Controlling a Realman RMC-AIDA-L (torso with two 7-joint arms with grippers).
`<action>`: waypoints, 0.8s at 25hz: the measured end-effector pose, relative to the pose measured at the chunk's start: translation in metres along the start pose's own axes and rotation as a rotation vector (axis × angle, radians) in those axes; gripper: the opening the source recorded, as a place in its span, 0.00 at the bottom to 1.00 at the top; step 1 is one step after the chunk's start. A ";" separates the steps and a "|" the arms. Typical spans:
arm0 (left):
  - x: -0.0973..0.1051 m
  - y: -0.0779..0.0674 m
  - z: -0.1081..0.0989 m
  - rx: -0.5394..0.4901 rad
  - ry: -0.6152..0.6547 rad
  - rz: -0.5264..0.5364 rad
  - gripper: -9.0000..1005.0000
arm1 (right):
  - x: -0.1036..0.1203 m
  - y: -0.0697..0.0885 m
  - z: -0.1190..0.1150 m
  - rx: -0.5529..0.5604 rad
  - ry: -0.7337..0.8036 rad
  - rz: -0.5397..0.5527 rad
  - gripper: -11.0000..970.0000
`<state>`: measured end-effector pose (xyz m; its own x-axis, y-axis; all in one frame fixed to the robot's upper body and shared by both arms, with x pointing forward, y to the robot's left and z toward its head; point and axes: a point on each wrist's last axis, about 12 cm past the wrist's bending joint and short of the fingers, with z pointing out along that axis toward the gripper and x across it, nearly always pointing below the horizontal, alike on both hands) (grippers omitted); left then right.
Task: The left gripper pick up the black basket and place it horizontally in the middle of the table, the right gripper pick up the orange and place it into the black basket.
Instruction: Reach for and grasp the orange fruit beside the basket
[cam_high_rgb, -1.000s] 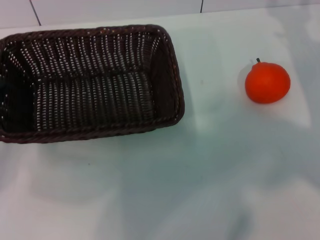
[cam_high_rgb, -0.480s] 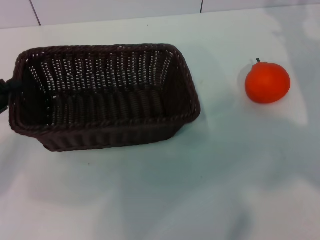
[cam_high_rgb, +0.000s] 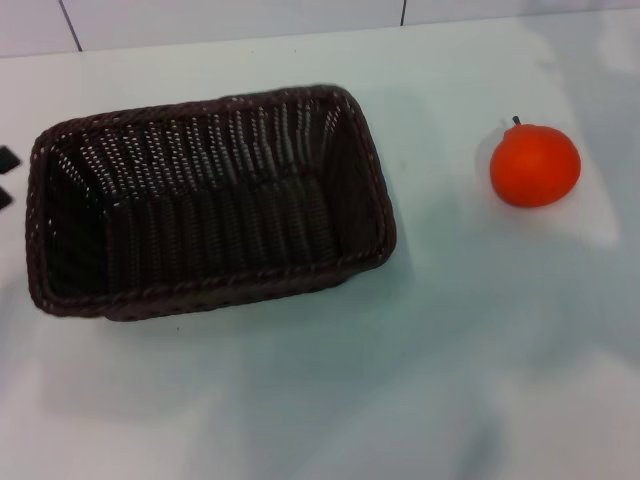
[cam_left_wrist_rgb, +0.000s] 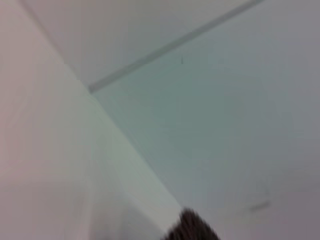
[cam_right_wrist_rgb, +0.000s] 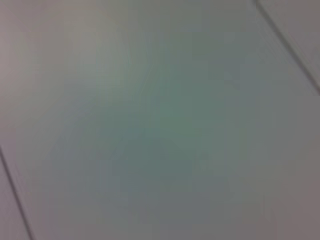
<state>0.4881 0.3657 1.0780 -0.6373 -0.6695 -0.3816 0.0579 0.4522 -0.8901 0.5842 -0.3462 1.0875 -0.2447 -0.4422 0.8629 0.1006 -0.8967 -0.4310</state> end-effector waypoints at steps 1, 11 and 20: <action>-0.005 0.003 -0.006 -0.008 -0.043 0.038 0.70 | 0.002 0.000 0.002 0.025 -0.016 -0.004 0.97; -0.017 0.005 -0.025 0.069 -0.374 0.432 0.71 | 0.046 -0.004 0.033 0.370 -0.352 -0.084 0.97; -0.010 -0.003 -0.010 0.139 -0.544 0.656 0.71 | 0.105 -0.033 0.056 0.494 -0.845 -0.257 0.97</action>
<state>0.4867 0.3767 1.0864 0.0126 -0.5039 -0.8637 0.4012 0.7937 -0.4572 0.6093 -0.3638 1.2075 0.4286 0.0692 0.9009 0.5760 -0.7891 -0.2134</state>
